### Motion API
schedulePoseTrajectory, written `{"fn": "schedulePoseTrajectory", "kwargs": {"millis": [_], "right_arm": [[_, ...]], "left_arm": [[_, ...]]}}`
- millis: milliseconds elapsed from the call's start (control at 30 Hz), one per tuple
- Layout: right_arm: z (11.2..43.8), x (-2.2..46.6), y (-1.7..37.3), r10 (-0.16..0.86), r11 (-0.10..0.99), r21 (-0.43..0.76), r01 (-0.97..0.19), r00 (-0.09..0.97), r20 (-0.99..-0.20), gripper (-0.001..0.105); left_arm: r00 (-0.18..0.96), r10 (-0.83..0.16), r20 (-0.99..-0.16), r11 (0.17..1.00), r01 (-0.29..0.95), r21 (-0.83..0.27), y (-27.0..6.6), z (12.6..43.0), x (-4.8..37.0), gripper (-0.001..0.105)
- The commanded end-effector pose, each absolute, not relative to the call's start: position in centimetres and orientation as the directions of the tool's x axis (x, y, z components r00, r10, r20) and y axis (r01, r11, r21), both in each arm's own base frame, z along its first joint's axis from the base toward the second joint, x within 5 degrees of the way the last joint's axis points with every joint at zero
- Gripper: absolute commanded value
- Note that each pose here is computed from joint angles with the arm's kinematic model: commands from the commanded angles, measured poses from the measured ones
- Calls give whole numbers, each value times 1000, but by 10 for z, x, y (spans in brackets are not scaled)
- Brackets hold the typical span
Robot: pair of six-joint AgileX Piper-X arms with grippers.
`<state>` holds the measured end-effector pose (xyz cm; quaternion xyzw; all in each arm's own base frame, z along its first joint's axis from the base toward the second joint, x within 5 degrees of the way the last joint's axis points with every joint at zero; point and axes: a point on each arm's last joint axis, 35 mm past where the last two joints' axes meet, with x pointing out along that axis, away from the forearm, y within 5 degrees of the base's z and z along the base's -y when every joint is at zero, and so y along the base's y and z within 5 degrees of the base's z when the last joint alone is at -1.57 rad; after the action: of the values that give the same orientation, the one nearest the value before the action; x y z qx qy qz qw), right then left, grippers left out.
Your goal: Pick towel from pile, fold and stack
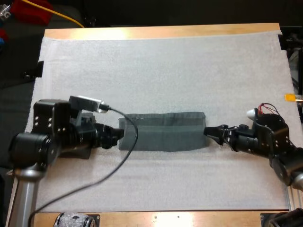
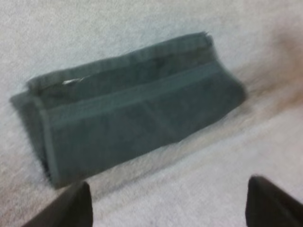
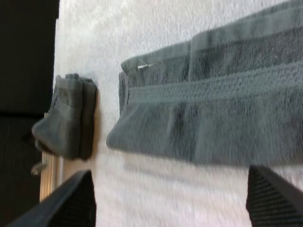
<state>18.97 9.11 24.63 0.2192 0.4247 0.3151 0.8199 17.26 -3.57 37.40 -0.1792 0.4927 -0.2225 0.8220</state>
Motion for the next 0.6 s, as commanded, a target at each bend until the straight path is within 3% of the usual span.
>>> {"fn": "schedulePoseTrajectory", "kwargs": {"millis": [0,300,567], "right_arm": [[252,185,88,689,720,607,-336,450,-568,65],[264,171,81,661,745,574,-341,495,-564,65],[259,180,71,571,809,525,-263,560,-600,65]], "left_arm": [[419,-558,-717,826,196,-528,-35,380,164,65],[449,-587,-674,805,239,-543,-33,392,137,65],[429,-631,-647,772,265,-577,-35,393,138,65]]}}
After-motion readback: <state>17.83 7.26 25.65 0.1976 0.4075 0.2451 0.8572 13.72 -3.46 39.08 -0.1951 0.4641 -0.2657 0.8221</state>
